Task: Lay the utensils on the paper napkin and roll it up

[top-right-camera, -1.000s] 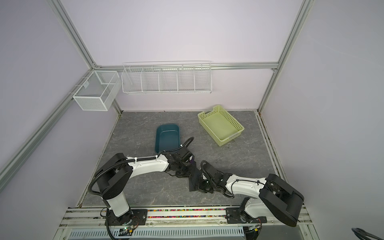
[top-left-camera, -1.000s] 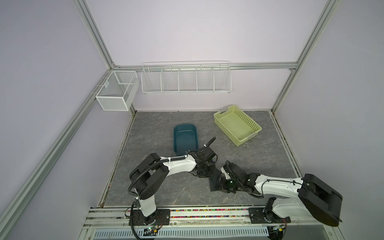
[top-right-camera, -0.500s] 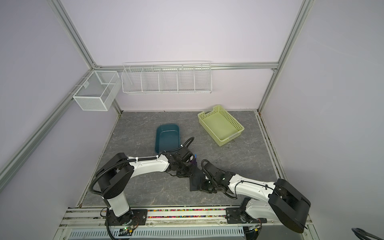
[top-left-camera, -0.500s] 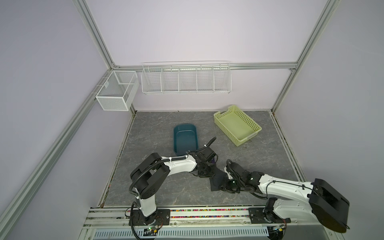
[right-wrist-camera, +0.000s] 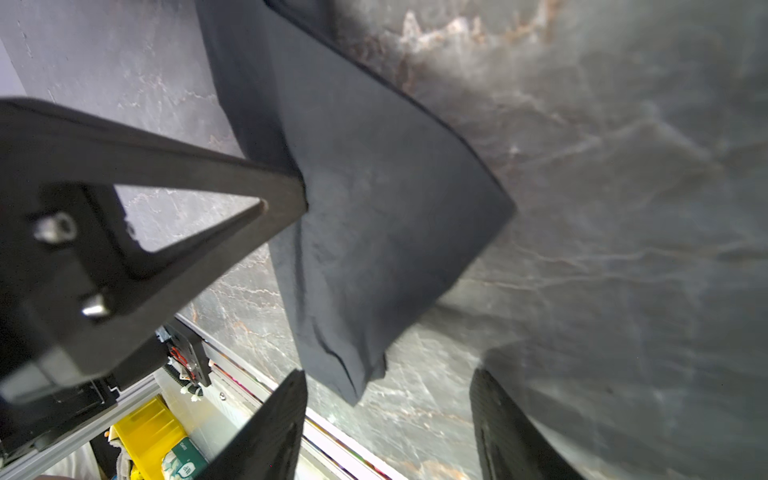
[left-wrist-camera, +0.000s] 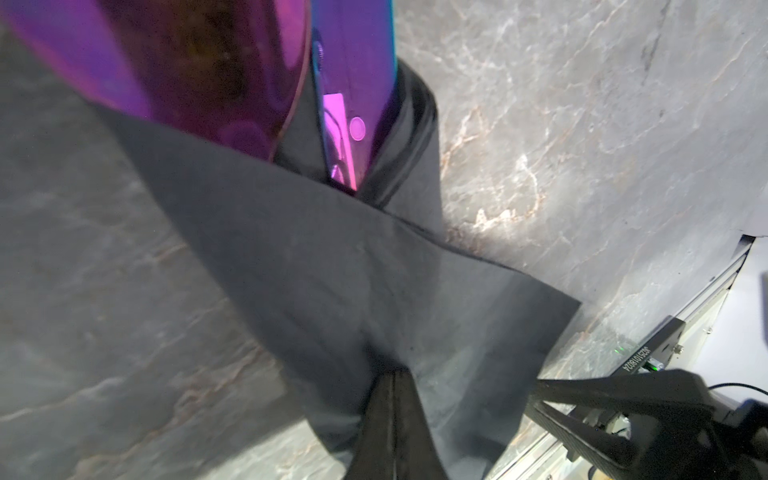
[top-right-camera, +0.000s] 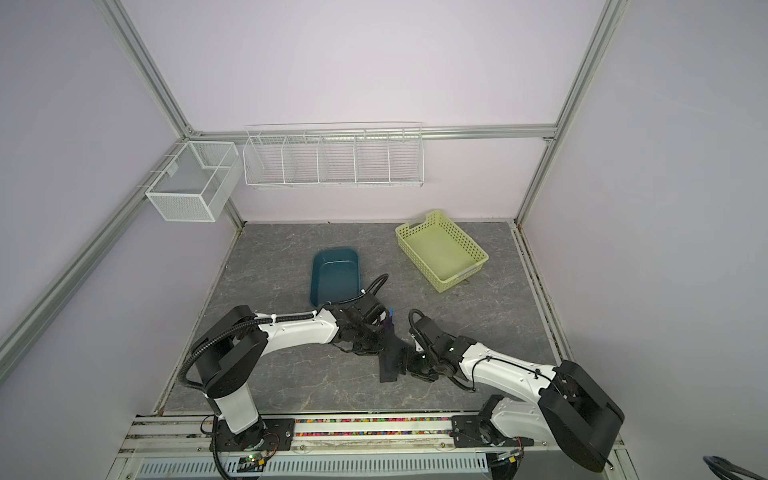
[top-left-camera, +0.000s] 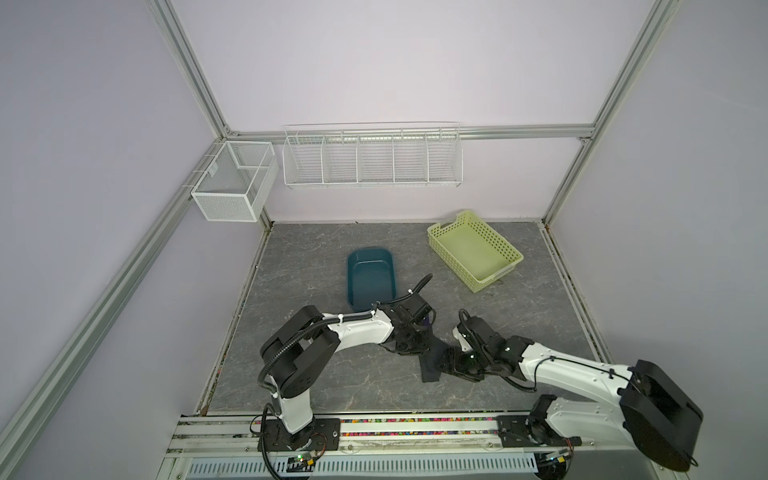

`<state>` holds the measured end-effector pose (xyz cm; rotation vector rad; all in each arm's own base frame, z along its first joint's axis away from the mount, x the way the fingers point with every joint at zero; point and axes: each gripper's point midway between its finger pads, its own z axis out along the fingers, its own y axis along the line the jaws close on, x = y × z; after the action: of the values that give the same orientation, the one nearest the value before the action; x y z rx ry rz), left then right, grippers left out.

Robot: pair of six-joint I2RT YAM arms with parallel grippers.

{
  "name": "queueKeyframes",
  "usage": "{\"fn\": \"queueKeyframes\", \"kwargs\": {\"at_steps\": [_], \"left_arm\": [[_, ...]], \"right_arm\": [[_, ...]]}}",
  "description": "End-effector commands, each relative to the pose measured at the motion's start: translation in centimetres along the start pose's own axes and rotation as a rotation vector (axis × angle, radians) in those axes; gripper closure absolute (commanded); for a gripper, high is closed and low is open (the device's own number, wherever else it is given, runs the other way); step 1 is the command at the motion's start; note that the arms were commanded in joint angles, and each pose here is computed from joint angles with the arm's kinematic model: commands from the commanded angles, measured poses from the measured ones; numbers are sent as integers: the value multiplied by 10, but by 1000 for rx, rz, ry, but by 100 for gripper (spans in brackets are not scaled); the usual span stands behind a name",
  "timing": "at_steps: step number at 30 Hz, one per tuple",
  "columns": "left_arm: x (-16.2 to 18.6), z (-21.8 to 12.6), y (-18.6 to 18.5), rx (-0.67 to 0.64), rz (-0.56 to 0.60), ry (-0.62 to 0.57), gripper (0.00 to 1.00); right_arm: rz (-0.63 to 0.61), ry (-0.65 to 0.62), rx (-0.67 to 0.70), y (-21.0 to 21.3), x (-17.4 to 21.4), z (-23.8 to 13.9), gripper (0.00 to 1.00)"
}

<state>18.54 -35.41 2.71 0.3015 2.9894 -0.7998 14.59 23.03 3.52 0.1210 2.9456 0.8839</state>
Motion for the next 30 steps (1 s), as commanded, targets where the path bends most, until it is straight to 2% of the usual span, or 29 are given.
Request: {"fn": "queueKeyframes", "kwargs": {"at_steps": [1,5,12,16,24,30], "left_arm": [[12,15,31,-105,-15,34,100],[12,15,31,-106,-16,32,100],[9,11,28,-105,-13,23,100],[2,2,20,-101,-1,-1,100],[-33,-28,-22,-70,67,-78,96],[-60,-22,-32,-132,111,-86,97]], "right_arm": [[-6,-6,-23,6,-9,4,39],[2,-11,-14,4,-17,10,50],[-3,-1,-6,3,-21,18,80],[5,9,5,-3,-19,21,91],[5,18,20,-8,-16,23,94],[8,22,26,-10,-15,23,94]]}}
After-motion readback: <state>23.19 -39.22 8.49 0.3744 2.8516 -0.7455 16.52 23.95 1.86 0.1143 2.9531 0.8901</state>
